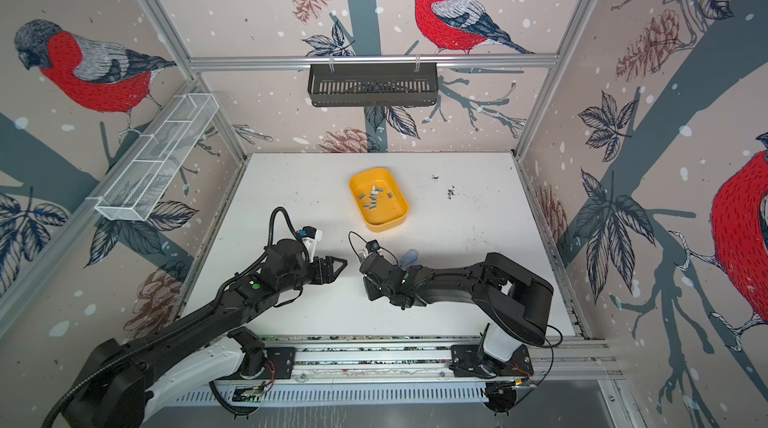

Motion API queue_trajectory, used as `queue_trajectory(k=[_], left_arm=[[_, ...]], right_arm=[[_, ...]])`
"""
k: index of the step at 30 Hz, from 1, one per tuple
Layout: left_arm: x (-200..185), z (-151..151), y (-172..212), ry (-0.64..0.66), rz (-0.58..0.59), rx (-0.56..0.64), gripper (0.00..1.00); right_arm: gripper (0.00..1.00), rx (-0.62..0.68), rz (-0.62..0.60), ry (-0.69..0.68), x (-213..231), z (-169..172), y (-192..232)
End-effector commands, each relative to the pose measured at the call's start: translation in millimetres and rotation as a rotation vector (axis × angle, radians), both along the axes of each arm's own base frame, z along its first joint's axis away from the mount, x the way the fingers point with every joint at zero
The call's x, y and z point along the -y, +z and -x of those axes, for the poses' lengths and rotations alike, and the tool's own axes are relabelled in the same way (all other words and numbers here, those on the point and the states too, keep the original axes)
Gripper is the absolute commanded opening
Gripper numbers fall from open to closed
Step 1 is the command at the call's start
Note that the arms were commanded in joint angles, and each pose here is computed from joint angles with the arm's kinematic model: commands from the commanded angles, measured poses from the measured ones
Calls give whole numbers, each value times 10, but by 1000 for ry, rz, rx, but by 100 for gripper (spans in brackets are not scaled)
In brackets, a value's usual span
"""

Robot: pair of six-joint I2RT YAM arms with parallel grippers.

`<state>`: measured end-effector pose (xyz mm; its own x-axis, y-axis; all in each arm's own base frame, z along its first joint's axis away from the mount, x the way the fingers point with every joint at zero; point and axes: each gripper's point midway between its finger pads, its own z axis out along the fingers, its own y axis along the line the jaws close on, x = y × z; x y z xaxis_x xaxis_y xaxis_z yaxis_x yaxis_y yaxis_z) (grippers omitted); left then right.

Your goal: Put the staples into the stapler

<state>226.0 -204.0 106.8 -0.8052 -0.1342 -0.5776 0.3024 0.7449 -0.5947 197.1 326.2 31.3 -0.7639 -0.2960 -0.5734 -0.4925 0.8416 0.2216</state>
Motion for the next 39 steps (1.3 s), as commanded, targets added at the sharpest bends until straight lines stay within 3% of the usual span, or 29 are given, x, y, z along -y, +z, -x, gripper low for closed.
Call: queue_trajectory(k=[1, 16, 27, 39], left_arm=[[112, -17, 193, -45, 82, 72, 97], [191, 76, 130, -79, 133, 9, 99], [188, 119, -31, -42, 162, -94, 98], [278, 54, -88, -53, 183, -112, 94]], right_arm=[[38, 19, 18, -19, 71, -36, -8], [33, 41, -25, -7, 58, -52, 105], [22, -56, -229, -102, 140, -192, 363], [15, -116, -282, -155, 175, -320, 225]])
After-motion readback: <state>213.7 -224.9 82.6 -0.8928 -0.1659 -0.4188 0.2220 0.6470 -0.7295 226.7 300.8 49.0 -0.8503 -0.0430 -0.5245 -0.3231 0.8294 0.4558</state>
